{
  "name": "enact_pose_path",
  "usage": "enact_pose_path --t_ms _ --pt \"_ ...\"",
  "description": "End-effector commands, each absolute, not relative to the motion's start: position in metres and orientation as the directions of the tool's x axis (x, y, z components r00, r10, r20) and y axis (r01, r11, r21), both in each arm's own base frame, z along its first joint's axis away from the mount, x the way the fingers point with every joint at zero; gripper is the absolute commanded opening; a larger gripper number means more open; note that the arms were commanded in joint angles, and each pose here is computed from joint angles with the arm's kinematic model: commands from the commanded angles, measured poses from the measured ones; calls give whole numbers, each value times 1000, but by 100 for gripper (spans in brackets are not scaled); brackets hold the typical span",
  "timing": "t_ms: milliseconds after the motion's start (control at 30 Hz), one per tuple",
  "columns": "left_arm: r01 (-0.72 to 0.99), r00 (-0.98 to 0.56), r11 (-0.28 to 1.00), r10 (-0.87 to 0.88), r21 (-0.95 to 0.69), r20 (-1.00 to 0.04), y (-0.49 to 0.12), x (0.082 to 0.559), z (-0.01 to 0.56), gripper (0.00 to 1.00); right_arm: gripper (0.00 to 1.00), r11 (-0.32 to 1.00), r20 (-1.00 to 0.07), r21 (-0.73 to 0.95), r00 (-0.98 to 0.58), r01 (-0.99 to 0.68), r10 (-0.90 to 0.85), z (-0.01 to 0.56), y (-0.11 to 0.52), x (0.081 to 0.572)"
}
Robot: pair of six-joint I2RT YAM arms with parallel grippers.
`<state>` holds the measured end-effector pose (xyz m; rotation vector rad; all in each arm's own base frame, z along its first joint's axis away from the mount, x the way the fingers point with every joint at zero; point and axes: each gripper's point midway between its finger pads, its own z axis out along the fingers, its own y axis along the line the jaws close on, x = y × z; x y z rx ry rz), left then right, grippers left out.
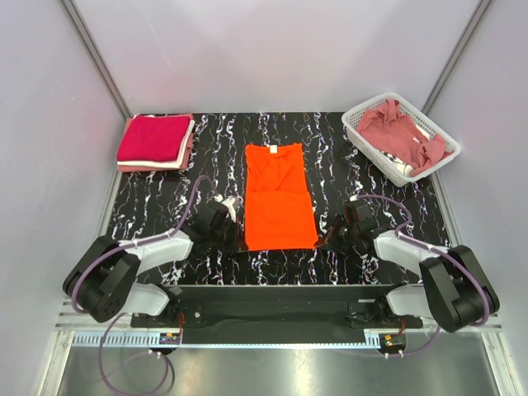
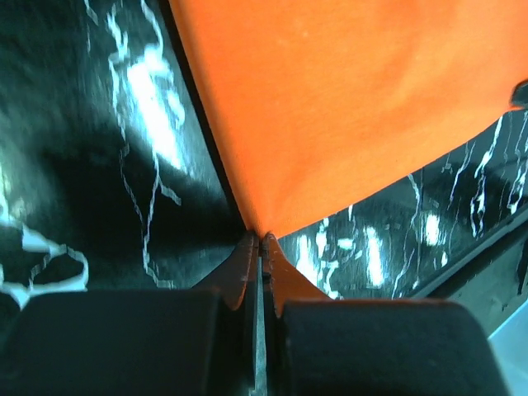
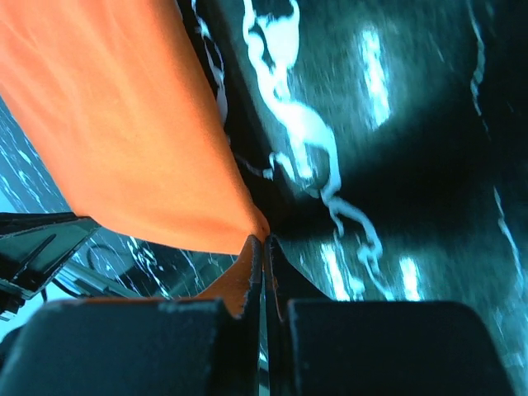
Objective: Fold and stack the t-shirts
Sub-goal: Fold the tshirt
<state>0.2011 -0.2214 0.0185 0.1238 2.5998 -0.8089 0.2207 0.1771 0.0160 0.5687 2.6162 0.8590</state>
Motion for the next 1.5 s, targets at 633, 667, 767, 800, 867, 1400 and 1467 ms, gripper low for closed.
enact_pose_path --t_ms 633,667,767,800,867,1400,1467 --pt "355 -835 785 23 -507 -550 -235 156 123 0 0 834 -479 550 -800 47 361 134 146 207" --pt "363 -826 787 24 -498 -563 -237 161 134 0 0 844 -493 533 -793 49 357 138 144 213" --pt "364 -807 809 26 -462 -589 -237 183 148 0 0 860 -533 510 -775 26 340 163 148 236" --pt "342 -811 818 9 -462 -584 -234 194 148 0 0 864 -542 503 -770 22 336 168 150 244" --pt "352 -793 818 3 -454 -610 -234 212 162 0 0 872 -557 489 -771 -4 308 183 158 266" --pt "234 -798 876 -75 -422 -597 -200 401 168 0 0 875 -538 467 -826 -128 166 175 206 448" --pt "227 -791 879 -85 -419 -606 -197 423 171 0 0 872 -537 469 -829 -138 157 165 212 470"
